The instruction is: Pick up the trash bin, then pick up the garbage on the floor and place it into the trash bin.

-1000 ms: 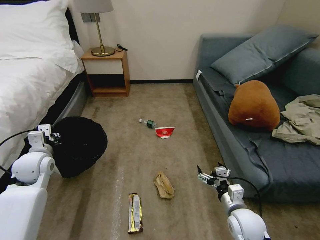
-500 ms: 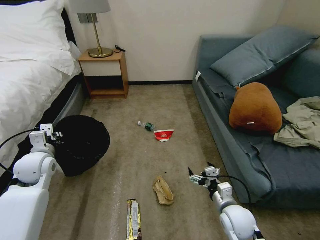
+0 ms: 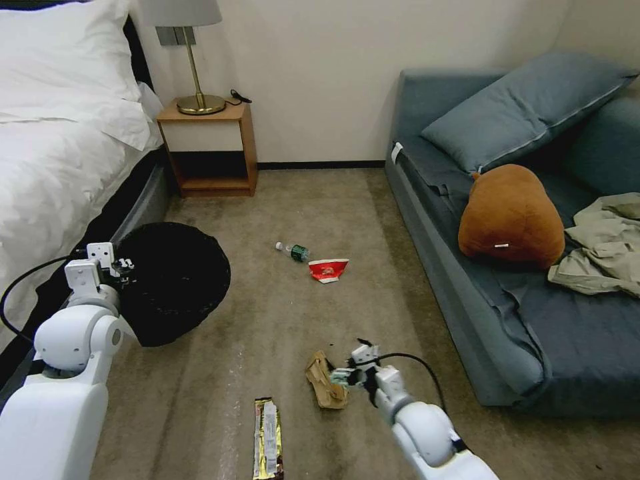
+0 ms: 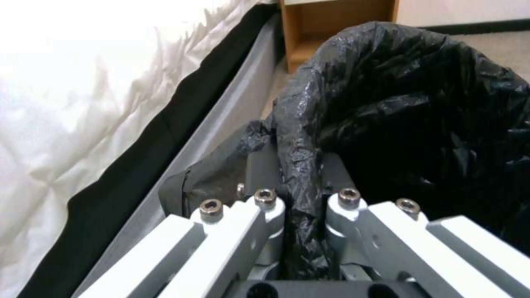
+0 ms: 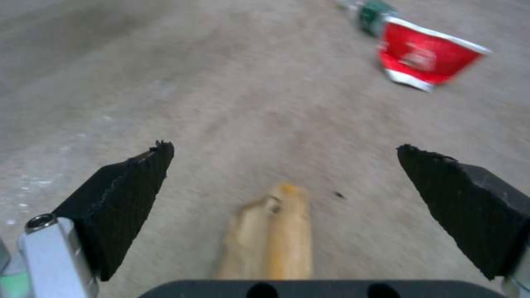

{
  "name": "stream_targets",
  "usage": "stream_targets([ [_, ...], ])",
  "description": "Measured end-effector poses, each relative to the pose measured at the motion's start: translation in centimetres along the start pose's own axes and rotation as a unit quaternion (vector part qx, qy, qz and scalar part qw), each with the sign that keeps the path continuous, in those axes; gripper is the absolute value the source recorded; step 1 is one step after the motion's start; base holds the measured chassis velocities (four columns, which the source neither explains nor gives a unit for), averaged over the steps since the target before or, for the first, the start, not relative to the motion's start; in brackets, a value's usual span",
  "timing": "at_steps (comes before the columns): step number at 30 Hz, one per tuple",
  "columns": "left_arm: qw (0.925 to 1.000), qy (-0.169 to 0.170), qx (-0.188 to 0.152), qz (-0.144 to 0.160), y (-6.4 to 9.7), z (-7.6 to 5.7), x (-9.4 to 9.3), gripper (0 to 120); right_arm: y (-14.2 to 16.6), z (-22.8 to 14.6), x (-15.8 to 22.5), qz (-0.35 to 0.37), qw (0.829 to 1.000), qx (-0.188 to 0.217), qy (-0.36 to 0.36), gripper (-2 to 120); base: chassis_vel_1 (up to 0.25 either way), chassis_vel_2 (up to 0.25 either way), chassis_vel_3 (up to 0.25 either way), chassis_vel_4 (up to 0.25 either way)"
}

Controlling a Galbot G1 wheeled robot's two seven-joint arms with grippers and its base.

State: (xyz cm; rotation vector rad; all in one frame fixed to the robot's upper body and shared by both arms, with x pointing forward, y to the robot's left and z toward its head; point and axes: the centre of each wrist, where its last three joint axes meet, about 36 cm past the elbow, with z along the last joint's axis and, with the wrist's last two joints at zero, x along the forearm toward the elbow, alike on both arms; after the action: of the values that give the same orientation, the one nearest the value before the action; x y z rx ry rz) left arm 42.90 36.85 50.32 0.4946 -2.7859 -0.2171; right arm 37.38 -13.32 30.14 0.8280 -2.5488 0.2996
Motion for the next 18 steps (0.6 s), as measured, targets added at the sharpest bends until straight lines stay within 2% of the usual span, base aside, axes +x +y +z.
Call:
stream_targets([
  [3, 1.0, -0.002, -0.001, -0.008, -0.1, 0.3, 0.5, 3, 1.5, -0.6, -2.0, -0.048, 0.999, 0.007, 0.006, 100, 0.0, 0.0, 0.0, 0.0],
  [6, 0.9999, -0.004, -0.001, -0.01, -0.1, 0.3, 0.7, 3, 2.1, -0.6, -2.6, -0.064, 0.998, 0.011, 0.009, 100, 0.0, 0.0, 0.0, 0.0],
  [13, 0.9998, -0.011, -0.005, -0.016, 0.1, -0.2, 0.9, 3, 5.2, 0.3, -5.1, -0.155, 0.986, 0.032, 0.044, 100, 0.0, 0.0, 0.0, 0.0],
  [16, 0.9997, -0.012, -0.006, -0.018, 0.1, -0.2, 0.9, 3, 5.7, 0.2, -5.6, -0.173, 0.983, 0.029, 0.051, 100, 0.0, 0.0, 0.0, 0.0],
  [18, 0.9997, -0.012, -0.01, -0.02, 0.1, 0.0, 0.8, 3, 6.3, -0.3, -6.1, -0.197, 0.978, 0.013, 0.063, 100, 0.0, 0.0, 0.0, 0.0],
])
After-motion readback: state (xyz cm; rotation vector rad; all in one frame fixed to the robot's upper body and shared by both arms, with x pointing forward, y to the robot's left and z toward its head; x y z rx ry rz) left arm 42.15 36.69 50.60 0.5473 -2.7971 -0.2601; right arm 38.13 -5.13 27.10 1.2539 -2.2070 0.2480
